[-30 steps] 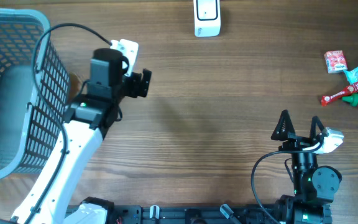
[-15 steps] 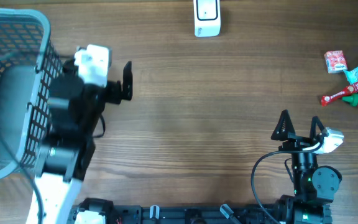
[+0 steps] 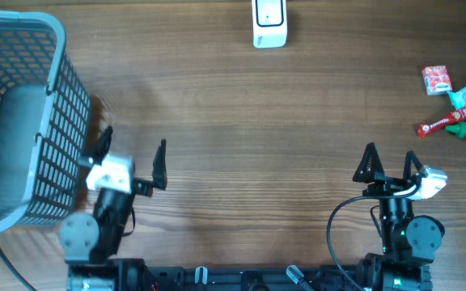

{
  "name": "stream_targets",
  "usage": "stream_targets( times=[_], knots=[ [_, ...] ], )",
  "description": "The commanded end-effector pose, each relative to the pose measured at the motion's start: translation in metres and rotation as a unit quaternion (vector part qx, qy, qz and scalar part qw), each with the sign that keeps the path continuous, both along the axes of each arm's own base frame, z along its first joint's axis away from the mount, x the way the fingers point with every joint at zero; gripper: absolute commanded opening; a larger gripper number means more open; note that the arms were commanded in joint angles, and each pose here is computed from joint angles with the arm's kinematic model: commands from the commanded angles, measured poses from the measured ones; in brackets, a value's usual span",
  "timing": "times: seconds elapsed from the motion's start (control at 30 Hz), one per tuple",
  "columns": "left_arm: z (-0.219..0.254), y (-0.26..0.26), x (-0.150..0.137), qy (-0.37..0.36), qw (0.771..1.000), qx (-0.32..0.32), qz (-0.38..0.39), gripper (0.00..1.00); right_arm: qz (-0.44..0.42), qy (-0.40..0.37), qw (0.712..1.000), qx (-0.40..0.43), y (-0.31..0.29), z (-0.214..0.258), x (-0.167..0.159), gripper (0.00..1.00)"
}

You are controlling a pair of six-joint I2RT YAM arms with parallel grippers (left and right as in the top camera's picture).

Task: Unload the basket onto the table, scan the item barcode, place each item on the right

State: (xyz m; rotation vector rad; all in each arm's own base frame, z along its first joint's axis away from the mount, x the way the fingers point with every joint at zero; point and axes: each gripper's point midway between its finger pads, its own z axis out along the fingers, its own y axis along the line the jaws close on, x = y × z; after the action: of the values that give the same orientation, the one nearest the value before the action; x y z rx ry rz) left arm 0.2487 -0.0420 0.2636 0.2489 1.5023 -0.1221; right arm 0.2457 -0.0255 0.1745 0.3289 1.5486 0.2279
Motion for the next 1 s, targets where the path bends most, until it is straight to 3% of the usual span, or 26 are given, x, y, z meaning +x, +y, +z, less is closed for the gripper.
stream_targets(
  times=[0.0,0.17,0.33,0.97],
  knots=[
    [-0.034,0.005,-0.006,-0.006,1.000,0.001,0.012,1.00,-0.012,-0.007,1.000,-0.007,-0.004,0.002,-0.001,1.00],
    [-0.069,0.006,-0.004,0.014,1.000,0.000,0.016,1.00,-0.012,-0.007,1.000,-0.007,-0.004,0.002,-0.001,1.00],
    [-0.093,0.021,-0.001,0.045,0.996,-0.054,0.060,1.00,-0.012,-0.007,1.000,-0.007,-0.004,0.002,-0.001,1.00],
    [-0.107,0.026,-0.003,0.070,0.993,-0.051,0.077,1.00,-0.012,-0.007,1.000,-0.007,-0.004,0.002,-0.001,1.00]
  ],
)
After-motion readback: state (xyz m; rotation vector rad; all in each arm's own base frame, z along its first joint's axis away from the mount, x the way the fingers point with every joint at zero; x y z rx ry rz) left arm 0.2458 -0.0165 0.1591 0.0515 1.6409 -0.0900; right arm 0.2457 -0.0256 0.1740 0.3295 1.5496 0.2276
